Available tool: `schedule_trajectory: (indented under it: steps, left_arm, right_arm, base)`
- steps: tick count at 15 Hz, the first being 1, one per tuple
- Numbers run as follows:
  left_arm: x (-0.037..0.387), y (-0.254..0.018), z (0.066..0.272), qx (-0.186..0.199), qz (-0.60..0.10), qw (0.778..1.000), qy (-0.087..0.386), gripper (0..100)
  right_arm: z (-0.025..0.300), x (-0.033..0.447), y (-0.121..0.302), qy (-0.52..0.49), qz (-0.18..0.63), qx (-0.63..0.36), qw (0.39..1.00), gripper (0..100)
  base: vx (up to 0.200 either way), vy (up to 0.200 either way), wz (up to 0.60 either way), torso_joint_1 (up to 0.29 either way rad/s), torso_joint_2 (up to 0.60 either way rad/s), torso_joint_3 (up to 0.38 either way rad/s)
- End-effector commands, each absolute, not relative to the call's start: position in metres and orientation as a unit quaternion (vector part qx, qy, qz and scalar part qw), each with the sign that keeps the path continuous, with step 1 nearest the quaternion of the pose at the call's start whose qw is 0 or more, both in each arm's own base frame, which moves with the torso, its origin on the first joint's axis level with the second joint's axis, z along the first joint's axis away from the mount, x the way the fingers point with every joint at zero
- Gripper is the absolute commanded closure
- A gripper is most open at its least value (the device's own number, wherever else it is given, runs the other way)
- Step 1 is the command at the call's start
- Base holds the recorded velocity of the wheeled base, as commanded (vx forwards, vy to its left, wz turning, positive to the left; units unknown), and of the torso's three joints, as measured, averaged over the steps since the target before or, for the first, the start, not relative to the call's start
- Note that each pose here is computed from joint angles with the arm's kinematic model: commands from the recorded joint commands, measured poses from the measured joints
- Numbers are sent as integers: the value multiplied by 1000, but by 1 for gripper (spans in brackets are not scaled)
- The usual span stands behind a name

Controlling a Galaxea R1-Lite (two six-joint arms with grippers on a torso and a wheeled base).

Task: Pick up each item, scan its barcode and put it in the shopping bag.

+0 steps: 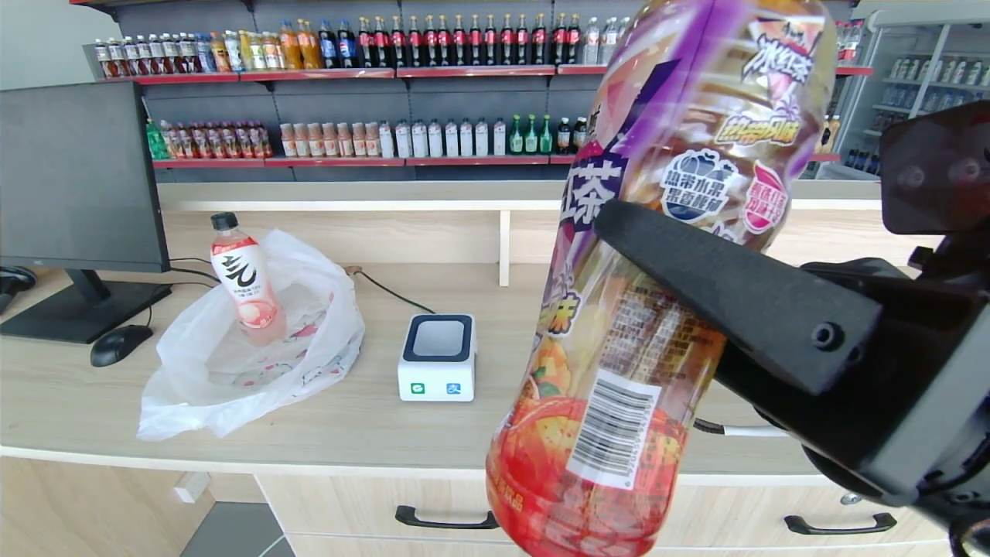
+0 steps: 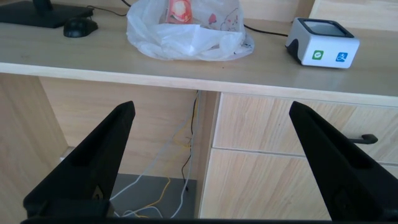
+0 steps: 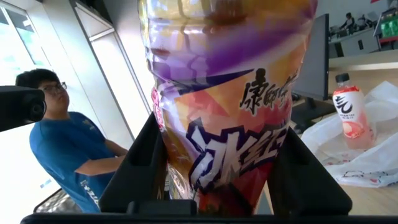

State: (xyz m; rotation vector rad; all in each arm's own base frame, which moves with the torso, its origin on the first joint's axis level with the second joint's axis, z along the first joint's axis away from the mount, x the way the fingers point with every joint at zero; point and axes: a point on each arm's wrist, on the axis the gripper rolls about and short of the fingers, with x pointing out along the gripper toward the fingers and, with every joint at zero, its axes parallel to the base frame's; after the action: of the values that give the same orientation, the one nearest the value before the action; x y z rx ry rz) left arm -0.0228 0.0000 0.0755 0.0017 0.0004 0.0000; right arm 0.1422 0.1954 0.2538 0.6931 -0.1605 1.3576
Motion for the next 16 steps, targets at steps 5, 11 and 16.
schedule_trajectory:
  steps: [5,11,16]
  left_arm:
    - [-23,0,75,1,0,1000,0,0]
    - [-23,0,75,1,0,1000,0,0]
    - [-23,0,75,1,0,1000,0,0]
  right_arm:
    - [251,139,192,-68,614,313,721,100]
    - [248,158,179,-90,575,291,759,100]
    - [223,164,167,-80,541,240,802,100]
  base:
    - [0,0,0,0,0,0]
    - [0,0,0,0,0,0]
    - [0,0,0,0,0,0]
